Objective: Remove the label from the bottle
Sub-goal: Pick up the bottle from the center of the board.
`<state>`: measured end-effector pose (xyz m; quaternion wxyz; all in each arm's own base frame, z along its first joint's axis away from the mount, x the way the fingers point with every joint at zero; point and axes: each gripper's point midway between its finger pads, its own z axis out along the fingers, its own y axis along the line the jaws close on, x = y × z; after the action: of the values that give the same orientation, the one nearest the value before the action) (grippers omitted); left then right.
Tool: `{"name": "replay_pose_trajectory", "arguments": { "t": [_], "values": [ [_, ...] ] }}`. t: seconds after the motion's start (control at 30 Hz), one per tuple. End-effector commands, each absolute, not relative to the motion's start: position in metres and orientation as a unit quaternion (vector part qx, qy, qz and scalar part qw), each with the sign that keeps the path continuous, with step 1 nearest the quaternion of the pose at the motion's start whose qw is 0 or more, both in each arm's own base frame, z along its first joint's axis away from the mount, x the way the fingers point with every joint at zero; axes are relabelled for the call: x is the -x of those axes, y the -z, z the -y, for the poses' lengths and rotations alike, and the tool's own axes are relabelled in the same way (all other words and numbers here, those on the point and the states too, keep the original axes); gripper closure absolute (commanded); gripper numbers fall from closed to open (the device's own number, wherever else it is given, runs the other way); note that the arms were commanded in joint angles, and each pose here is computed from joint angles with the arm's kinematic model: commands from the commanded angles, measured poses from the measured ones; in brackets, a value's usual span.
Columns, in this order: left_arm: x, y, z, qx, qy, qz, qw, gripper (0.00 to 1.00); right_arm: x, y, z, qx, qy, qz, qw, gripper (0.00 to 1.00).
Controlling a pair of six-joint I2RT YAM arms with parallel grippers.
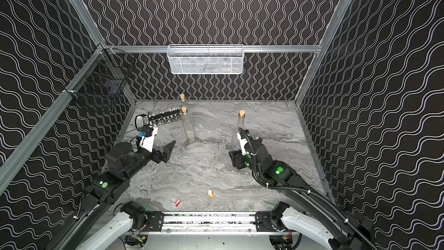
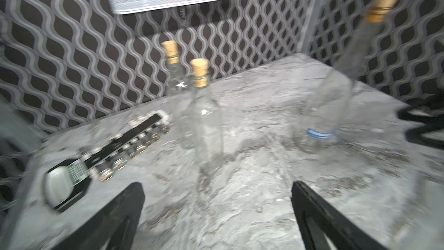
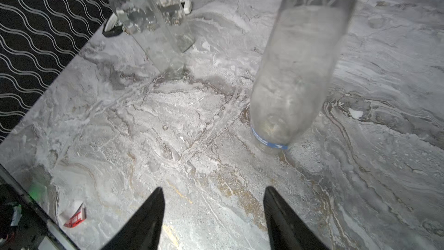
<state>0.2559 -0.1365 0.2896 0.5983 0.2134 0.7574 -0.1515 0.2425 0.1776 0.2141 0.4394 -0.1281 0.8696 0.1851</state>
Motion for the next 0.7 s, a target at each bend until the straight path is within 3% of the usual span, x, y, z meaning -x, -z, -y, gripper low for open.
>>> {"name": "replay_pose_trajectory", "arguments": {
  "t": [0.0,0.17,0.43,0.67],
  "values": [
    [-0.242,-0.303,0.172,-0.287,0.232,-0.710,0.600,0.01,-0.250,-0.232,-0.165,0.089,-0.209,-0.847,0.481,0.22],
    [-0.230,-0.307,0.198,-0.336,0.296,-0.678,0.583,0.01,-0.267,-0.230,-0.130,0.029,-0.209,-0.835,0.508,0.10],
    [-0.233,-0.332,0.210,-0.357,0.308,-0.650,0.596,0.01,-0.285,-0.219,-0.111,-0.047,-0.322,-0.803,0.500,0.06],
    [-0.236,-0.352,0.253,-0.394,0.326,-0.616,0.599,0.01,-0.284,-0.190,-0.095,-0.107,-0.335,-0.796,0.493,0.05]
  ]
}}
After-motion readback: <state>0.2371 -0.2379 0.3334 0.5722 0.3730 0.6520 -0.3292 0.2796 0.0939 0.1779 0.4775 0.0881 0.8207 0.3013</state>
